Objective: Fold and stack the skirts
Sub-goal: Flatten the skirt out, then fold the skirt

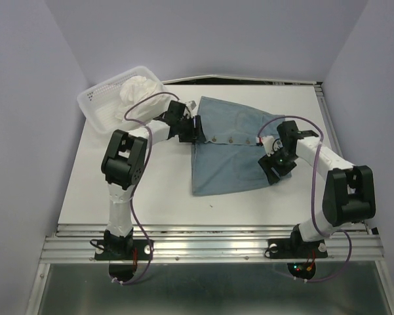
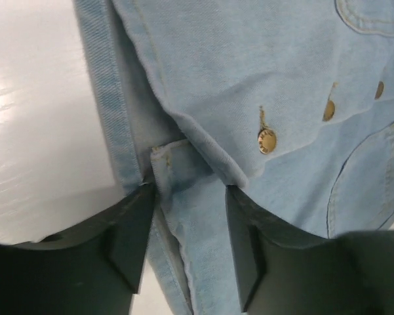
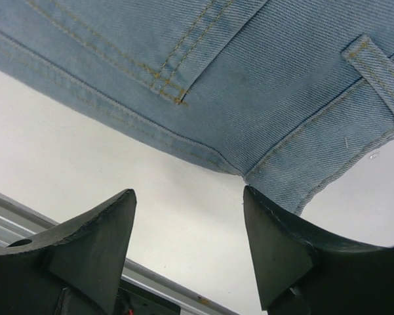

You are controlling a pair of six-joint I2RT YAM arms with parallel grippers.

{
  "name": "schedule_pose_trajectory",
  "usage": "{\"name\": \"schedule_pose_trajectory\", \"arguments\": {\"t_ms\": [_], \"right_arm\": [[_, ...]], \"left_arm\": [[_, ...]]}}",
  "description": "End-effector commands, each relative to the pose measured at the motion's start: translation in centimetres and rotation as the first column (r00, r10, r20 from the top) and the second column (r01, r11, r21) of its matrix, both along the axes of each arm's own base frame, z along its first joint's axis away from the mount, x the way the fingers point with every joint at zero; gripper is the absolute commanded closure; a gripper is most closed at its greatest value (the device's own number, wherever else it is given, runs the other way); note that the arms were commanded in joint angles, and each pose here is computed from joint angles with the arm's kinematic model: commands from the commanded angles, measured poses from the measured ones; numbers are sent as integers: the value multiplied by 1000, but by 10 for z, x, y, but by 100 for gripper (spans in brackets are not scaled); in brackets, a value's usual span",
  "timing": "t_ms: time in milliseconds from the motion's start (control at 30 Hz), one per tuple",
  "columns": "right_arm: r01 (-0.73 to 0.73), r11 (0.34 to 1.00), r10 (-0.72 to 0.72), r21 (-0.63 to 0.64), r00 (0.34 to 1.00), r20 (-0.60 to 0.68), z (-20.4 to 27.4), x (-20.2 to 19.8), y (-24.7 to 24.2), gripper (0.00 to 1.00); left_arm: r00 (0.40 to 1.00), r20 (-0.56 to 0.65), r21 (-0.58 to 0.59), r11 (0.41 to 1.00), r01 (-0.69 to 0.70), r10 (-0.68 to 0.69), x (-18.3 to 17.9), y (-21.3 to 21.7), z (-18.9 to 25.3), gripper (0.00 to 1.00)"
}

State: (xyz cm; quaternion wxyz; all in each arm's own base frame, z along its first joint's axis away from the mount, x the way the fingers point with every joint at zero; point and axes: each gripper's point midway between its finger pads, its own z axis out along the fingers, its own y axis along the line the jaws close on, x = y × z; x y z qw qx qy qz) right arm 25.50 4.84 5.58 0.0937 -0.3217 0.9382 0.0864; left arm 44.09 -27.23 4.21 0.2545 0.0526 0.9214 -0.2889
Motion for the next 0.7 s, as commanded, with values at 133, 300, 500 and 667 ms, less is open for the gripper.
{"name": "schedule_pose_trajectory", "arguments": {"t_ms": [133,300,500,667], "right_arm": [[-271,962,252,19,915,315,79,19,6,33],[-531,815,580,-233,733,356,59,0,-28,35],[-637,687,721,-348,542,431,34,5,-20,37],[-655,673,735,-344,539,411,18,20,-22,37]], "left_arm": [[907,353,163,969,184,-231,-18,33,107,2],[703,451,398,829,393,-549,-56,35,136,1],[439,361,519,569,638,-823,-140,15,97,10],[281,277,625,394,674,-919,-179,7,60,18]]}}
